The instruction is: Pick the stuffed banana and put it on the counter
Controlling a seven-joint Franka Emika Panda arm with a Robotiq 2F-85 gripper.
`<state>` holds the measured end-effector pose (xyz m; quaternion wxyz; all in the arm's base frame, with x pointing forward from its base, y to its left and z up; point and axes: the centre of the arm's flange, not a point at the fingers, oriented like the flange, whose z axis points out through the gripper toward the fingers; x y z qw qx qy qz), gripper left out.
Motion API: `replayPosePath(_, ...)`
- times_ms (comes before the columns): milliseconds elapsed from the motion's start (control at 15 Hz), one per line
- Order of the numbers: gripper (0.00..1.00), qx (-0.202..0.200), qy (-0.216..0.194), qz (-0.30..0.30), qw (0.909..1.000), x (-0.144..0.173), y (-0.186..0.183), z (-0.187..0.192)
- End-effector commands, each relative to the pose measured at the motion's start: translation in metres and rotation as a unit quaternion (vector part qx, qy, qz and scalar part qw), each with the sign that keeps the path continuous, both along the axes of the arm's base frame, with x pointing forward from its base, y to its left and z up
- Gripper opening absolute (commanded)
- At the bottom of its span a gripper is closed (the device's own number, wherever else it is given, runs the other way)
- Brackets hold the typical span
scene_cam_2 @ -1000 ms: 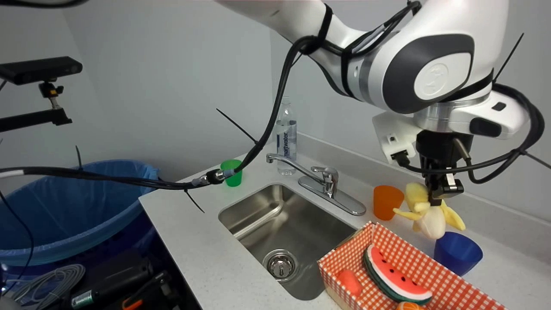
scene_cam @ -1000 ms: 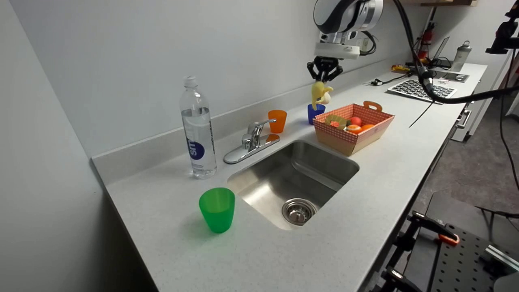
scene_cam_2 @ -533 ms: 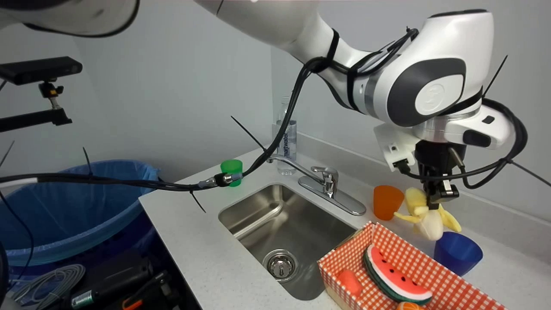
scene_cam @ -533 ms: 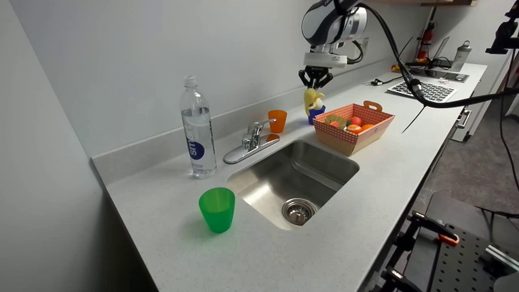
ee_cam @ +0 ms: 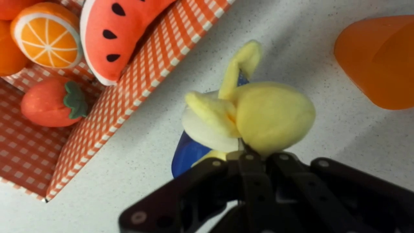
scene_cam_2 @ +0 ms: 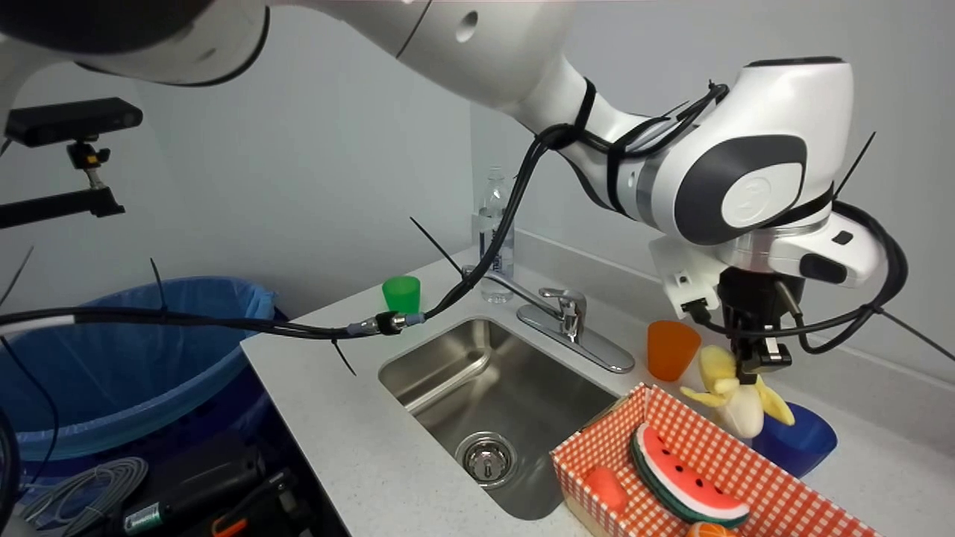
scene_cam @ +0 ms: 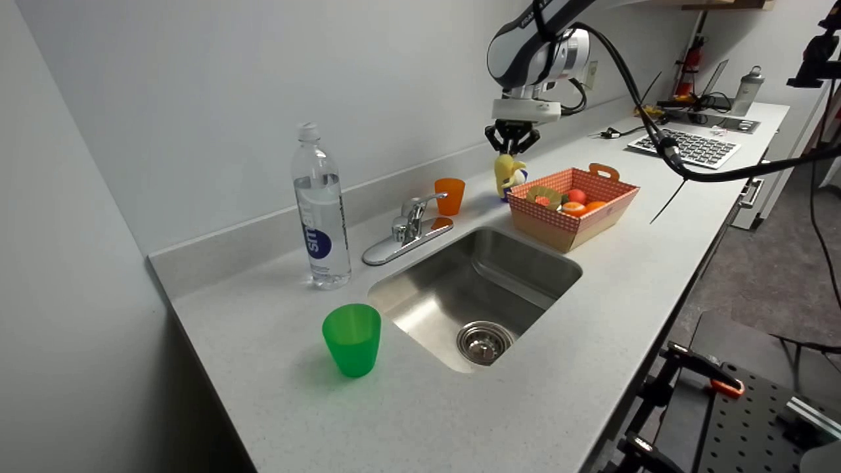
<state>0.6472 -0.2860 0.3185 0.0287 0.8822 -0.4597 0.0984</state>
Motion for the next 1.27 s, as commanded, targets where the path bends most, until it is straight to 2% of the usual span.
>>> replayPosePath(0, 0.02, 0.015, 0.004, 0.001, 0.9999, 0.003, -0.004, -0.001)
replayPosePath(67, 0.02, 0.016, 0.008, 0.002, 0.9998, 0.002, -0.004, -0.002)
replayPosePath(133, 0.31, 0.019, 0.013, 0.000, 0.9997, 0.001, -0.004, -0.003)
replayPosePath(200, 0.32, 0.019, 0.016, 0.000, 0.9997, 0.000, -0.004, -0.004)
replayPosePath(600, 0.79, 0.022, 0.022, -0.003, 0.9995, -0.004, -0.002, -0.004)
replayPosePath(800, 0.99, 0.021, 0.016, -0.005, 0.9996, -0.005, -0.001, 0.001)
replayPosePath(933, 1.00, 0.020, 0.016, -0.009, 0.9996, -0.006, 0.000, 0.005)
replayPosePath(1000, 0.97, 0.010, 0.021, -0.001, 0.9997, -0.005, 0.000, -0.005)
replayPosePath(1200, 1.00, 0.010, 0.018, -0.002, 0.9998, -0.005, 0.000, -0.002)
